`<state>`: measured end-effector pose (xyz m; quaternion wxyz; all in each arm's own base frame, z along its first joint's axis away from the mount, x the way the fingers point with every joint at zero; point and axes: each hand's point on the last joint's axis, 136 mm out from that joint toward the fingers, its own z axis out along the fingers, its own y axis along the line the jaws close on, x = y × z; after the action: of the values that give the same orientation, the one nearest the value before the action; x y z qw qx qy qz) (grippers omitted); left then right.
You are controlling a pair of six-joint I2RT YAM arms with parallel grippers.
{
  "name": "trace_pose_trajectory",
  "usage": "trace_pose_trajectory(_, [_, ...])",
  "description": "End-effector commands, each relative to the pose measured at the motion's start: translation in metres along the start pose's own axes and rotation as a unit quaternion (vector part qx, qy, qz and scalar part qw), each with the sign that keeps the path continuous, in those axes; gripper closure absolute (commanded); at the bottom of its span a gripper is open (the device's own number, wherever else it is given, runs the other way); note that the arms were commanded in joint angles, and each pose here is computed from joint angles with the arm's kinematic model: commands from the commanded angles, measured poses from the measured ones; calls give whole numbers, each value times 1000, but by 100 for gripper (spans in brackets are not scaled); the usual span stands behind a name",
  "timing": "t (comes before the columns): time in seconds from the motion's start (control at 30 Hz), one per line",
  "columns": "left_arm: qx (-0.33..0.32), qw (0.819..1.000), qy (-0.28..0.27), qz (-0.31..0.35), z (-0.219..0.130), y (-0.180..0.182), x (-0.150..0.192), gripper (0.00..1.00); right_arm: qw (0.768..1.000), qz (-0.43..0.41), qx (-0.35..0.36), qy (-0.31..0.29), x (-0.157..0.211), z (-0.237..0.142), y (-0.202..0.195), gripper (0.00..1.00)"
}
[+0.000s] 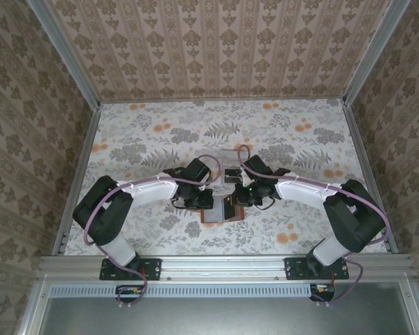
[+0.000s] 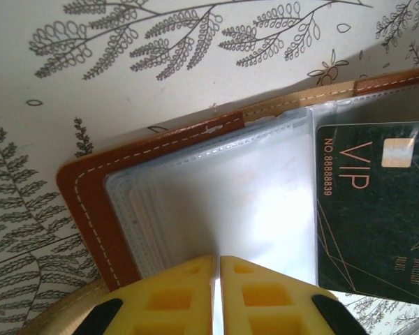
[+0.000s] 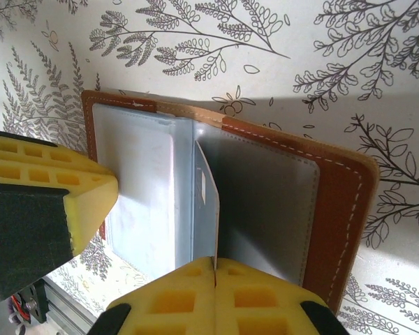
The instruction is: Take the credit cards out of the card holder
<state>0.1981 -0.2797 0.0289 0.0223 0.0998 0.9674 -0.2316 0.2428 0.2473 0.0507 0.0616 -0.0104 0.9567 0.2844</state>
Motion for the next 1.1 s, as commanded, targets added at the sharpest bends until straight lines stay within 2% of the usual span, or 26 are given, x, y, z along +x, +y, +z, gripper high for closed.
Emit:
trace_pose_trajectory(0.0, [-18, 1000, 7, 2, -1, 9, 10, 89, 1000, 0, 3, 5, 0, 1, -1, 94])
trace_pose_trajectory(0.17, [-12, 1000, 2, 6, -3, 5, 8, 87, 999, 5, -28, 17, 3, 10, 15, 83])
trace_pose_trajectory(0.27, [-9, 1000, -5, 7, -8, 4, 6, 86, 999, 9, -32, 20, 5, 10, 18, 83])
trace_pose_trajectory(0.47, [-4, 1000, -22, 13, -19, -2, 2, 86, 1000, 5, -4, 8, 6, 3, 12, 95])
trace_pose_trajectory(0.67, [4, 997, -69, 19, -42, -5, -12, 81, 999, -36, 17, -33, -6, -33, 16, 97])
trace_pose_trajectory(0.77, [15, 995, -93, 16, -52, -2, -21, 79, 993, -107, 23, -52, -17, -55, 27, 97])
trace_pose_trajectory(0.9, [17, 994, -108, -2, -60, 11, -28, 78, 966, -239, 71, -73, -39, -80, 29, 96])
trace_pose_trajectory(1.07, [23, 992, -122, -1, -69, 17, -28, 78, 883, -449, 128, -36, -59, -97, 31, 98])
